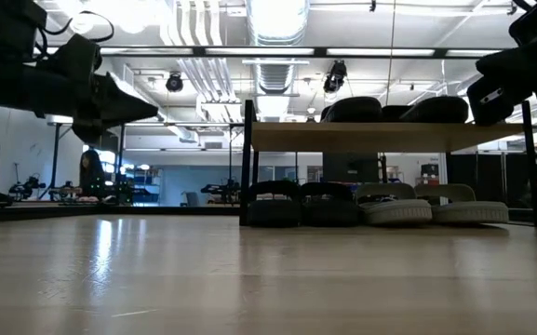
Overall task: Pick and place slides into the shelf
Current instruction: Return to Home Position
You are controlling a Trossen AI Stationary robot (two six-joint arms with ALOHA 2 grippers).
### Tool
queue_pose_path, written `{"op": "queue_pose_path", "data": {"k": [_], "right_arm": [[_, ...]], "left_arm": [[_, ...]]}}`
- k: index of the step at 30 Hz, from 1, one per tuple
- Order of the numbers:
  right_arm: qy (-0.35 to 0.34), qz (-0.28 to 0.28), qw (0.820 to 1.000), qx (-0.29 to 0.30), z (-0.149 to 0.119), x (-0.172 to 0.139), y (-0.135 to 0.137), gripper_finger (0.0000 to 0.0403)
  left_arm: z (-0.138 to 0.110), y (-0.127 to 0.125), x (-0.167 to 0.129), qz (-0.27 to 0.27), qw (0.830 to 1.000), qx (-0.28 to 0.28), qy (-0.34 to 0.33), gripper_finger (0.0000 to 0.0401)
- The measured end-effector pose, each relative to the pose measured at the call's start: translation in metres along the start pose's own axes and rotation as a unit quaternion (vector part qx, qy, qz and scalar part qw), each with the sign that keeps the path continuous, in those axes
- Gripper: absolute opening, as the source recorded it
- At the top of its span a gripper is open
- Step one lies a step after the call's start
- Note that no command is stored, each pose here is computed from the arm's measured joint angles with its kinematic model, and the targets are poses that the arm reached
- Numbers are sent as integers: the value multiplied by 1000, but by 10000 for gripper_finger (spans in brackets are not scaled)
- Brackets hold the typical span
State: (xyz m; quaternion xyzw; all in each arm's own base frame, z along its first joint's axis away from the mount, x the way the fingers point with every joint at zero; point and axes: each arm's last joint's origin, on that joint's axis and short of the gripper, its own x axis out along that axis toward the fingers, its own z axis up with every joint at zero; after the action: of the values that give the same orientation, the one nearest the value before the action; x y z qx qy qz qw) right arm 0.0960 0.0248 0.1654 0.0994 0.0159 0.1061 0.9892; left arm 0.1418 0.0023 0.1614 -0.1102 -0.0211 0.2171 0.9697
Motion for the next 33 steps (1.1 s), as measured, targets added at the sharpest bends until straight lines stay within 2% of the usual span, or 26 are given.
{"op": "queue_pose_path", "data": {"k": [4,11,13,15,18,20,27,33], "right_arm": [[9,-2,1000,14,-1,1,0,13],[14,-3,999,41,-2,2,0,13],[14,-3,999,45,-2,2,0,13],[14,-4,999,46,-2,2,0,13],[14,-4,999,46,-2,2,0,13],[14,-4,999,46,-2,2,0,13],[14,-4,999,46,-2,2,0,13],[14,-4,999,46,-2,2,0,13]], "left_arm": [[-4,0,1,2,999,35,15,0],[-9,0,3,5,998,47,31,0],[-7,-1,3,1,997,66,27,0],[4,-6,4,-9,994,108,1,0],[27,-10,3,-7,994,95,-58,0],[30,-9,-1,-12,994,90,-67,0],[38,-11,-11,-71,991,79,-85,0],[30,-13,-17,-186,981,53,-27,0]]}}
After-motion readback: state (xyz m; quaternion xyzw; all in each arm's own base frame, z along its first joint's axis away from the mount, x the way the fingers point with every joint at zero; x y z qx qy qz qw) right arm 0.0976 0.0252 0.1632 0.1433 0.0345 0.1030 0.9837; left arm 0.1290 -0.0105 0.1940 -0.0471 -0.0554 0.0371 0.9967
